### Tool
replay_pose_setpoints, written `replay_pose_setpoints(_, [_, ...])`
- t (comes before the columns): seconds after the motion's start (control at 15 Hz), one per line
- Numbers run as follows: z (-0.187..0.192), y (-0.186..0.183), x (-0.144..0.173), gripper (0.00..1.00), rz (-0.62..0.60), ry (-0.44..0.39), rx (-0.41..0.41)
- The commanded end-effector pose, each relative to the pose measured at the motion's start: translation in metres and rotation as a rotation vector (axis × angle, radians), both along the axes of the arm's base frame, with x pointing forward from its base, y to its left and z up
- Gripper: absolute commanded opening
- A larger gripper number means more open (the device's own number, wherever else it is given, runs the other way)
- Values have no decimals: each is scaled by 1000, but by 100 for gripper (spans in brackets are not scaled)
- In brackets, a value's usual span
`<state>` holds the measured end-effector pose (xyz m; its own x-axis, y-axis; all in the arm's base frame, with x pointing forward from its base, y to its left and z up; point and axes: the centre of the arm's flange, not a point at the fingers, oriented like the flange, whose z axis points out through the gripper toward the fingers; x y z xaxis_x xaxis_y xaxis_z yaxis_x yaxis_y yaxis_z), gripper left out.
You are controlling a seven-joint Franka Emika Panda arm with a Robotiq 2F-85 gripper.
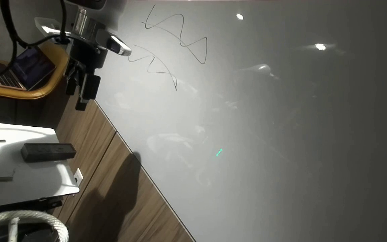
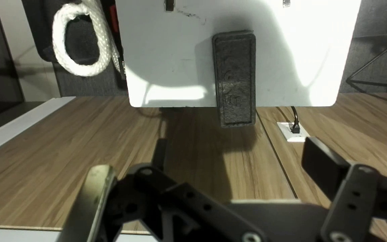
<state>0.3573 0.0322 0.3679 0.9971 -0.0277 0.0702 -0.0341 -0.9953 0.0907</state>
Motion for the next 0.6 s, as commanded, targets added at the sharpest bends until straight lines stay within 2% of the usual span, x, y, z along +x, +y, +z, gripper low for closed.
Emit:
replay_pose_setpoints(0.0, [-31,-5,-16,100,-18,11,-7])
replay_pose_setpoints(0.13, [-33,-6,-16,100,-16,34,3])
replay_pose_setpoints(0.27, [-14,-4,-13,100,-3,33,10])
replay_pose_setpoints(0.33, [-20,-1,2,100,-8,51,1])
replay_pose_setpoints(0.53, [-16,0,2,100,-7,41,1])
